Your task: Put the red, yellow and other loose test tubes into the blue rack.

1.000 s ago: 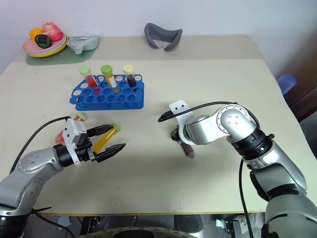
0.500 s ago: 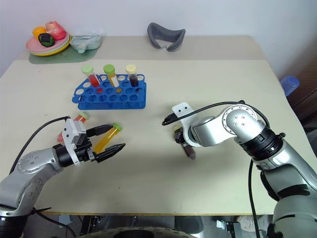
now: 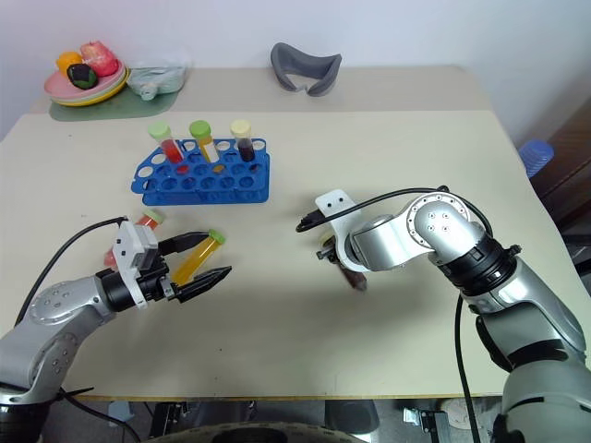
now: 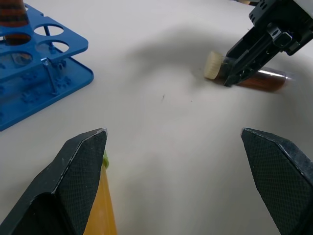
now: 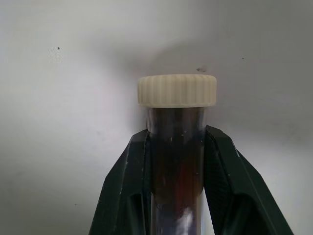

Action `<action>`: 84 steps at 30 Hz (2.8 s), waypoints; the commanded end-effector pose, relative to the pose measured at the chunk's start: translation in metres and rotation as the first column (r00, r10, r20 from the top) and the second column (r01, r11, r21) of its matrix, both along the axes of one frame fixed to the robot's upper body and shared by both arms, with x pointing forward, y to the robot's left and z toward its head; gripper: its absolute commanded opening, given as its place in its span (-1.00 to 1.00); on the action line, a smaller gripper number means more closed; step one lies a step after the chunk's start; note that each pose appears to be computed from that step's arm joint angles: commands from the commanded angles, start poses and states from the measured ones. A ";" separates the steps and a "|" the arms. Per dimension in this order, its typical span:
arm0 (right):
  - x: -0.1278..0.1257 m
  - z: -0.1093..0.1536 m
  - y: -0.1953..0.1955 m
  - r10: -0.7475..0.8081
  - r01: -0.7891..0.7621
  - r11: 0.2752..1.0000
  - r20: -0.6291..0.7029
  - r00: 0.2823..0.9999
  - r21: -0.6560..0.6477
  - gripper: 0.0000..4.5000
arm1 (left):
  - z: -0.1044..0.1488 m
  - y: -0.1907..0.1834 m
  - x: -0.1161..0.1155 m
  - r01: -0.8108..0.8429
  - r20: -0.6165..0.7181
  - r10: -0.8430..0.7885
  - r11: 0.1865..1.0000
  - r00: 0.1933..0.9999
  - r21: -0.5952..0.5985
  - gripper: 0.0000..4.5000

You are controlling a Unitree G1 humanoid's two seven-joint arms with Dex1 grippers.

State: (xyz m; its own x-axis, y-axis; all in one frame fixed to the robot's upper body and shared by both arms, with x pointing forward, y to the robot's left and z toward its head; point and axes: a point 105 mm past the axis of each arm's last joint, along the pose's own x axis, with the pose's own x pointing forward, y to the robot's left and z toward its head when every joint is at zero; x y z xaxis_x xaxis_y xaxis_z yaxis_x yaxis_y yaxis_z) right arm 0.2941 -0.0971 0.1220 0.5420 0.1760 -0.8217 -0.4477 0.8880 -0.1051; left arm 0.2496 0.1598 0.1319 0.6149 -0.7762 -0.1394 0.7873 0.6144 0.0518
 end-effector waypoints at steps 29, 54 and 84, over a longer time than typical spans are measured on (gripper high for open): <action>0.088 0.114 0.159 -0.052 -0.631 0.691 0.896 0.442 0.352 -0.64 | 0.037 0.092 0.024 -0.489 0.173 0.518 0.853 0.838 -0.183 1.00; 0.104 0.074 0.168 -0.061 -0.582 0.737 0.892 0.449 0.343 -0.64 | 0.040 0.086 0.025 -0.475 0.154 0.509 0.855 0.847 -0.210 1.00; 0.040 0.113 0.051 0.214 -0.766 0.629 0.919 0.332 0.130 0.98 | 0.049 0.030 0.026 -0.328 0.081 0.323 0.943 0.943 0.053 1.00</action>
State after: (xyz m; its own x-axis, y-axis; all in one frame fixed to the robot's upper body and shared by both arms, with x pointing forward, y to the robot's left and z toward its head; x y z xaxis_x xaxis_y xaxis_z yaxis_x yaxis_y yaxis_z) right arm 0.3531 -0.0486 0.2244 0.5771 0.7858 0.2226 -0.7291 0.6185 -0.2929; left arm 0.2784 0.2011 0.1733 0.8599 -0.4967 -0.1179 0.5088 0.8527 0.1187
